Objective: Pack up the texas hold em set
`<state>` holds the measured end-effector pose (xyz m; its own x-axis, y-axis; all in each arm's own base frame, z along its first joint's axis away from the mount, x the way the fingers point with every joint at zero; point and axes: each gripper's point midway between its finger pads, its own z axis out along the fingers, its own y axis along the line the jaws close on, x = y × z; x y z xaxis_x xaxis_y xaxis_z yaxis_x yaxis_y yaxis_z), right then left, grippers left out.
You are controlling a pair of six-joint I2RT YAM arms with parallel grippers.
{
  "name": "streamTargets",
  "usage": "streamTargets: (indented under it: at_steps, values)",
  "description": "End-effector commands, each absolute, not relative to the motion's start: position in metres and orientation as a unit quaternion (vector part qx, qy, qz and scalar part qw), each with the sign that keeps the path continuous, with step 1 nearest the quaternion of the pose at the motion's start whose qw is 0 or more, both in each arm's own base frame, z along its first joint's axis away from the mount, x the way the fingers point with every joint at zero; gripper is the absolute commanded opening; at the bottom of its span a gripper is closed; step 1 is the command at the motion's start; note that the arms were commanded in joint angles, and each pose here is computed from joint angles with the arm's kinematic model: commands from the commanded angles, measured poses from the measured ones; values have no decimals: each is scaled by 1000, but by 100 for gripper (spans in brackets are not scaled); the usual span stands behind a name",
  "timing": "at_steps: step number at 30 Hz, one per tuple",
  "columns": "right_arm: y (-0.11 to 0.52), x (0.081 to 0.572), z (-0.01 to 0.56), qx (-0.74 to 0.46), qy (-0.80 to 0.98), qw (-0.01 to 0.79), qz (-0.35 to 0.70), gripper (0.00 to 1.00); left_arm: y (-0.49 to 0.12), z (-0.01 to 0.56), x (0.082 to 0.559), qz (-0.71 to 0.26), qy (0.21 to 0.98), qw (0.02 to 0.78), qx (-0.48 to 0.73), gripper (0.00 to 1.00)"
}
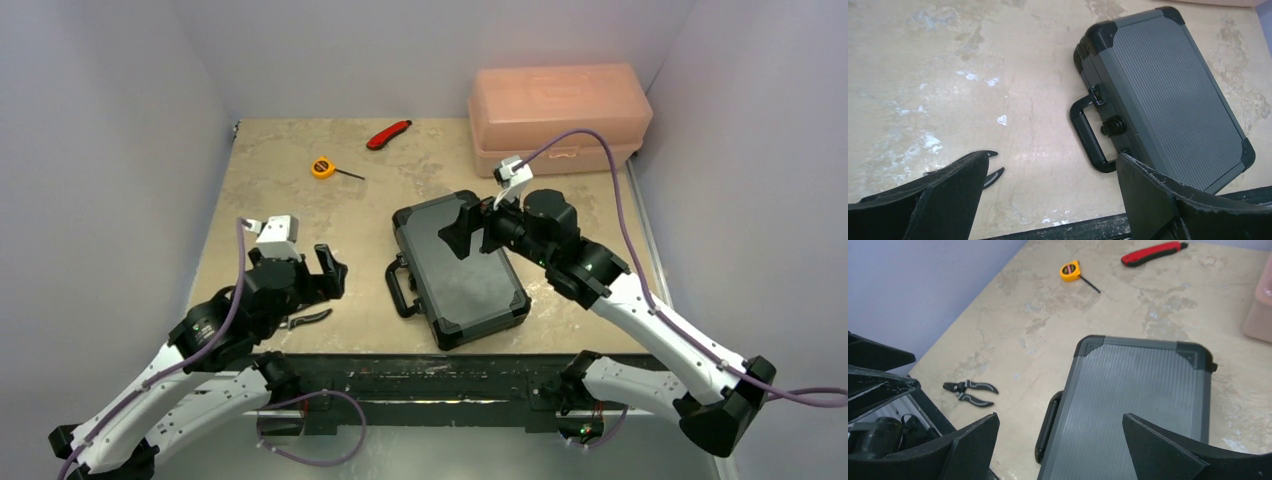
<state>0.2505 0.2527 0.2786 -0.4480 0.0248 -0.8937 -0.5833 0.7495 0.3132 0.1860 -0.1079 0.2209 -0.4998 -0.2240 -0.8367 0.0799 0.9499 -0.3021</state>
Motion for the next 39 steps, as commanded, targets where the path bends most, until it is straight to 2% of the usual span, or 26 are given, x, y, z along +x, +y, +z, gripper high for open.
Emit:
streamTargets:
  at_steps: [1, 10, 15, 25, 39]
  values:
    - [232, 257, 330, -138, 761, 563, 292, 99, -80, 260, 183, -106, 835, 540, -16, 100]
    - [192, 253, 374, -63, 718, 634, 279, 99, -46, 314, 175, -55, 808, 586, 22, 100]
    - [173, 247, 383, -27, 691, 665, 283, 99, -23, 299, 179, 10, 804, 594, 7, 100]
    - [159, 243, 391, -3, 665, 691, 284, 99, -27, 287, 177, -10, 800, 600, 10, 100]
    - [168, 254, 379, -7, 681, 680, 270, 99, -19, 286, 176, -1, 798, 602, -9, 100]
